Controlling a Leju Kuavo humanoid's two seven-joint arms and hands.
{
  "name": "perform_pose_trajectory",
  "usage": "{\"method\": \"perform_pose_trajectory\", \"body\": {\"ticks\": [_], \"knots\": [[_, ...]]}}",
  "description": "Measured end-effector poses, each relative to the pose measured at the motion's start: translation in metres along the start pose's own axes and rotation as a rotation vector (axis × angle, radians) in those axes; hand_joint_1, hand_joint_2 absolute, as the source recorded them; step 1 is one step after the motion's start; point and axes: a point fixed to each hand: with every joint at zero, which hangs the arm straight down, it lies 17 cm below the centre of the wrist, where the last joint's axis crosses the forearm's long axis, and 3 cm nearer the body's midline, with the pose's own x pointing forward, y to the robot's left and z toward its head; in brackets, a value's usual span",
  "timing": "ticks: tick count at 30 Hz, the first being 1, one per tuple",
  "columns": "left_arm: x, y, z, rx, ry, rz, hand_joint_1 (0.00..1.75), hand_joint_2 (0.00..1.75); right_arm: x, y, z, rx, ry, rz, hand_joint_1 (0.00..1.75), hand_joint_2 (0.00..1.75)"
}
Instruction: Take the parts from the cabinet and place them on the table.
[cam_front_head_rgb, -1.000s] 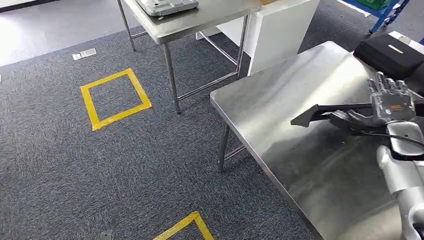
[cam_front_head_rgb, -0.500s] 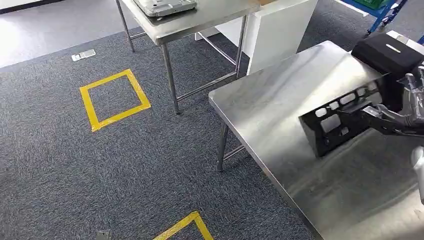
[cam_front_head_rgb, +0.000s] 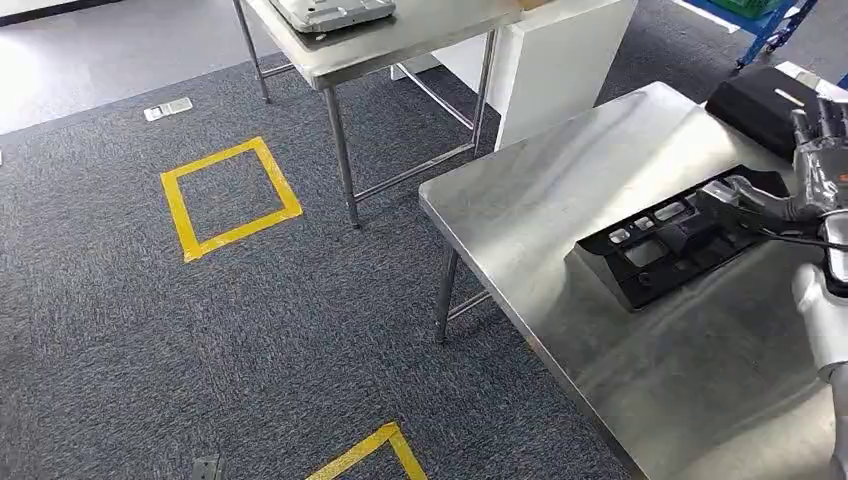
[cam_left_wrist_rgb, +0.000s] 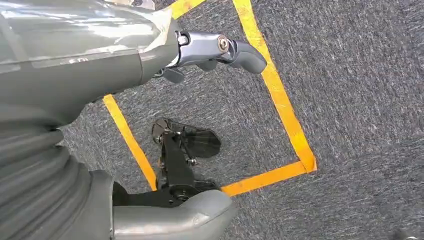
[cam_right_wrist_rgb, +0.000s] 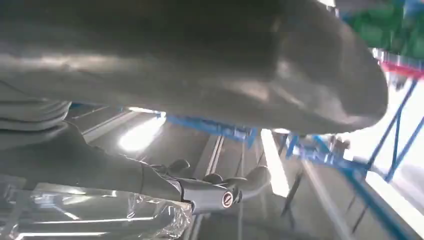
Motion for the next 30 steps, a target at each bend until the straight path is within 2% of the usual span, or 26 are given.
{"method": "perform_pose_trajectory", "body": {"ticks": [3, 7, 12, 19, 30], "knots": [[-0.005, 0.009, -0.001, 0.044, 0.028, 0.018, 0.00, 0.00, 0.021, -0.041, 0.020, -0.197, 0.059, -0.049, 0.00, 0.00], [-0.011, 0.016, 0.000, 0.073, 0.049, 0.039, 0.00, 0.00, 0.048, -0.085, 0.062, -0.375, 0.096, -0.129, 0.00, 0.00], [-0.013, 0.018, 0.001, 0.084, 0.051, 0.068, 0.00, 0.00, 0.079, -0.132, 0.106, -0.544, 0.050, -0.225, 0.00, 0.00], [-0.015, 0.017, 0.002, 0.085, 0.048, 0.085, 0.00, 0.00, 0.097, -0.153, 0.129, -0.603, -0.025, -0.256, 0.00, 0.00], [-0.015, 0.016, 0.002, 0.083, 0.050, 0.087, 0.00, 0.00, 0.106, -0.161, 0.137, -0.623, -0.061, -0.265, 0.00, 0.00]]}}
